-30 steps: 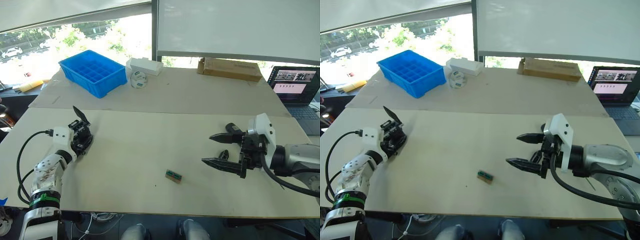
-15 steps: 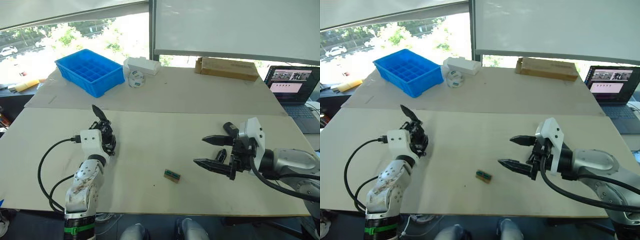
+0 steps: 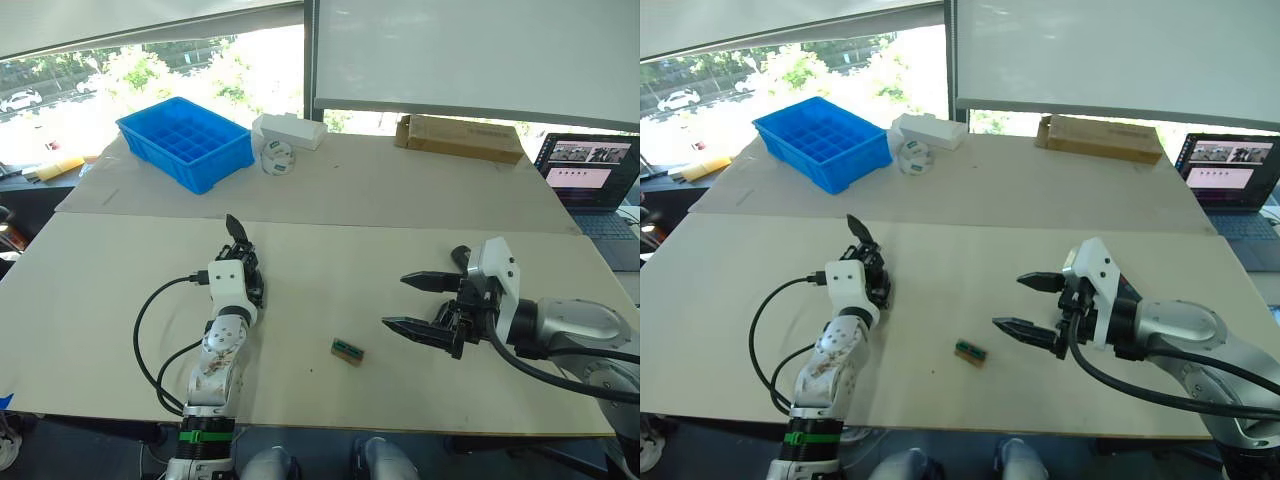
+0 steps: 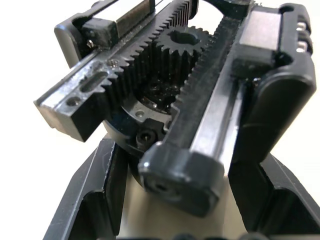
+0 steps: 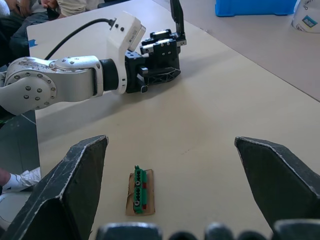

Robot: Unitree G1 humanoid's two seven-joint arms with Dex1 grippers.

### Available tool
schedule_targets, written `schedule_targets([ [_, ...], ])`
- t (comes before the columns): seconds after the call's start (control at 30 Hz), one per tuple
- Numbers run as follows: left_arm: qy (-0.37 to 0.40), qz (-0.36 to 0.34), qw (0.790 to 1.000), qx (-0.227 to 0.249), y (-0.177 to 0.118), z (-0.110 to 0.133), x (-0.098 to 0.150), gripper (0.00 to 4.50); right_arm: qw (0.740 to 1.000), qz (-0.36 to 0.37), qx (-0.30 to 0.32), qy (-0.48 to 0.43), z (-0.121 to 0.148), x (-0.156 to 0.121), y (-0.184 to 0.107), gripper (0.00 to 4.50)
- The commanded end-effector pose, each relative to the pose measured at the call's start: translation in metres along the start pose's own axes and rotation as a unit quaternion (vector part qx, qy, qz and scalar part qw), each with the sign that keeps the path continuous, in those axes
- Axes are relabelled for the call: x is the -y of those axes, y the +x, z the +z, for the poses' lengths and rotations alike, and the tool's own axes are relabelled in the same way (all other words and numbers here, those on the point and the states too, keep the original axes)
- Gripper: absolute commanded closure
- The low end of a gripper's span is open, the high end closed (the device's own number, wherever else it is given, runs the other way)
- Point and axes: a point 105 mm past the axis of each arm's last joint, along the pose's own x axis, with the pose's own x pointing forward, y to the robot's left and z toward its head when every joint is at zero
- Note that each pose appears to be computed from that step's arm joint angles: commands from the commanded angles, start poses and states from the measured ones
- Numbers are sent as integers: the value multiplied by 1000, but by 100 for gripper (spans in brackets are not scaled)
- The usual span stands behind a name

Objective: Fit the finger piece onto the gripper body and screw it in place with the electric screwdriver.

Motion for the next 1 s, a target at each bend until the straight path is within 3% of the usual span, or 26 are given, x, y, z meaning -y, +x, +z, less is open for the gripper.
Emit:
schedule_targets([
  [0.03, -2, -38, 999, 24, -8, 14, 2, 28, 1000, 5, 13, -21, 10, -5, 0, 0],
  [0.07, 0, -50, 999, 17, -10, 11, 1, 5, 1000, 5, 13, -22, 10, -5, 0, 0],
  [0.23, 40, -133, 990, -31, -32, -2, -26, 5, 1000, 3, 14, -22, 10, -4, -1, 0],
  [0.43, 109, -231, 965, -57, -16, -9, -56, 5, 999, 15, 20, -21, 10, -6, 6, 0],
  [0.67, 155, -339, 927, -26, 1, 9, -57, 5, 999, 16, 20, -25, 13, -4, 7, 0],
  [1.0, 145, -380, 913, -11, 24, 11, -39, 5, 1000, 8, 17, -16, 10, -4, 5, 0],
])
